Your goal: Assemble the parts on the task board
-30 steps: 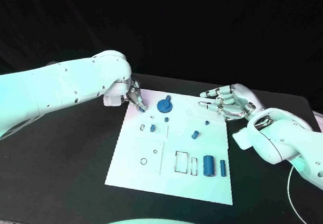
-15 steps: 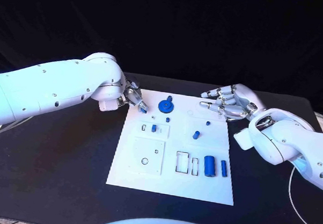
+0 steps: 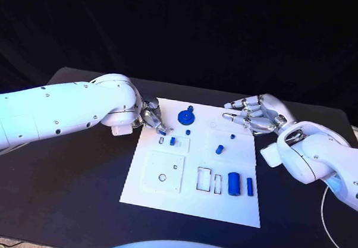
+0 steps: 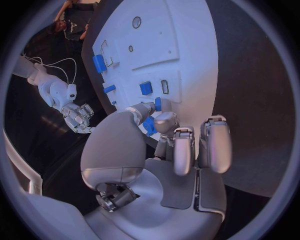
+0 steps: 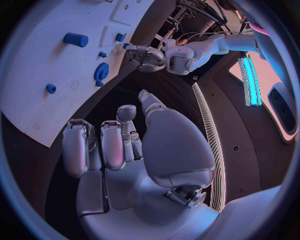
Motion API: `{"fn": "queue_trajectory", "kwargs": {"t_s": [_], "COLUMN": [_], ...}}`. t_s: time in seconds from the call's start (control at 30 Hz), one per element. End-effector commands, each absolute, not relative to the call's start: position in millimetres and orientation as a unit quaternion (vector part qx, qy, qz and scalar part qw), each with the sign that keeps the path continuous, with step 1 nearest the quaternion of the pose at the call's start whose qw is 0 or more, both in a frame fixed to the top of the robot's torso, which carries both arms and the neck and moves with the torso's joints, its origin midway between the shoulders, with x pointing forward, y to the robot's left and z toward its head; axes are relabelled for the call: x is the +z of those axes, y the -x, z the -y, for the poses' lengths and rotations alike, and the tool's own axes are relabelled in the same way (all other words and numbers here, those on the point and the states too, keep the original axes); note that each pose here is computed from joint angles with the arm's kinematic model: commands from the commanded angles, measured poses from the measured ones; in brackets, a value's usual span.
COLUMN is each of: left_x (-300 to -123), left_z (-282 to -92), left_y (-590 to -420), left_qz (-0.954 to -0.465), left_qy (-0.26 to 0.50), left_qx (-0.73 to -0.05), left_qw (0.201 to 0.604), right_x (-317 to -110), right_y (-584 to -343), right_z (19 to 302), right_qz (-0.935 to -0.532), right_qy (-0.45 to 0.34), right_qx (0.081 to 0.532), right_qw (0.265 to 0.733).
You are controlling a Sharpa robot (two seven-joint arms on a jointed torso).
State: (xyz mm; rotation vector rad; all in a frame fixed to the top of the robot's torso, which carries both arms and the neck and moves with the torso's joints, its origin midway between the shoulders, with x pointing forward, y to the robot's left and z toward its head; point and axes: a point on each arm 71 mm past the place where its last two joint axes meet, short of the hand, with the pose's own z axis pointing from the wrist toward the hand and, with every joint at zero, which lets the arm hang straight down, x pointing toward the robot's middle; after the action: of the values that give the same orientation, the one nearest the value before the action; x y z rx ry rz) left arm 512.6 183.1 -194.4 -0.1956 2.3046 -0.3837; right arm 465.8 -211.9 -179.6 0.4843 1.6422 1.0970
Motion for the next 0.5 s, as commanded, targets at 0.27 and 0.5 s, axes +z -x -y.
{"fn": "queue_trajectory", "kwargs": {"t_s": [0.27,0.5], "left_x": [-201.9,-204.8], "left_z": [-181.4,-181.9], "left_y": [-507.1,-504.7], "left_qz": [-0.910,-0.918], "left_qy": [0.040,0.027], "left_qx": [-0.128,-0.120], "left_qw": [0.392,0.376], "right_x": [-180.9,-181.2], "right_y": [-464.7,-464.5], "right_z": [209.8,209.8], "right_qz": [-0.689,-0.690], "right_qy": [-0.196,-0.195], "right_qx": [0.465,0.466], "right_qw": [0.520,0.519]}}
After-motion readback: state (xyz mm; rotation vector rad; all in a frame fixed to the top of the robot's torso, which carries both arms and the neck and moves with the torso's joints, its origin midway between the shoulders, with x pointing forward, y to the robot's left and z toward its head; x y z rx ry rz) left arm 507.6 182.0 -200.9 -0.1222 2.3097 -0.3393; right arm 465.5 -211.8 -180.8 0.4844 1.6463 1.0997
